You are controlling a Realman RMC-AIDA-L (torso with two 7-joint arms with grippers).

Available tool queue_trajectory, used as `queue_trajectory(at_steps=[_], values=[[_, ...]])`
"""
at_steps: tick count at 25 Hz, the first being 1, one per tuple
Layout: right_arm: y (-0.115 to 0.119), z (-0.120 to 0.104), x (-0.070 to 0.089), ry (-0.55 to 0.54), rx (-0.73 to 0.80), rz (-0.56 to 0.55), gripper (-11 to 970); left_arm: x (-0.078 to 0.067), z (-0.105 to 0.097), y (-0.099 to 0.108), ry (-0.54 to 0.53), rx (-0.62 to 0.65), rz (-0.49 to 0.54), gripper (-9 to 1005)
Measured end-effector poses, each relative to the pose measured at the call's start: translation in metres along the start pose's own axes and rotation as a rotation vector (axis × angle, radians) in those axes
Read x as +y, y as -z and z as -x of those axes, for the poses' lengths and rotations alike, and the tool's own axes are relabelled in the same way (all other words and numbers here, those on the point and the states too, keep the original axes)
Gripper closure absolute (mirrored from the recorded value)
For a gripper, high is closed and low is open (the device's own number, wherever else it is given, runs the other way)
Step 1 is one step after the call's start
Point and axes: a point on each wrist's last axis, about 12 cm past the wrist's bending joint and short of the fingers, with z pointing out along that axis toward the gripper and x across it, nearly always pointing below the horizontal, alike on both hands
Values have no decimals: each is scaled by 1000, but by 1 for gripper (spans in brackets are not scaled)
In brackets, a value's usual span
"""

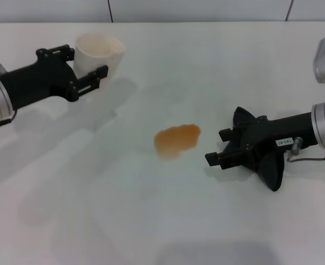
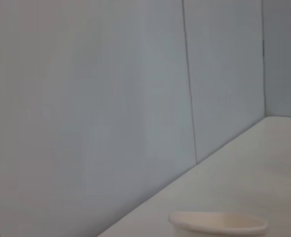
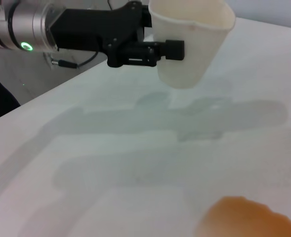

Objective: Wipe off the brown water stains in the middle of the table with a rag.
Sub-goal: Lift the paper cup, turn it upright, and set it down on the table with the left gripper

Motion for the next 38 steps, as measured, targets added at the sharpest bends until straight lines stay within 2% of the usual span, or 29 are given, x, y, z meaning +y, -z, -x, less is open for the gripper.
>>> queue_trajectory(at_steps=[12, 18, 25, 38], values=[[9, 16, 3, 50, -6, 15, 169, -22, -25, 5, -26, -9, -24, 437], [13, 20, 0, 54, -10, 7, 169, -28, -36, 17, -67, -20, 9, 437], [12, 22, 1, 56, 1, 3, 169, -32, -50, 19, -106, -24, 58, 436], [7, 23, 2, 58, 46, 5, 169, -38, -58, 2, -164, -16, 76, 436]])
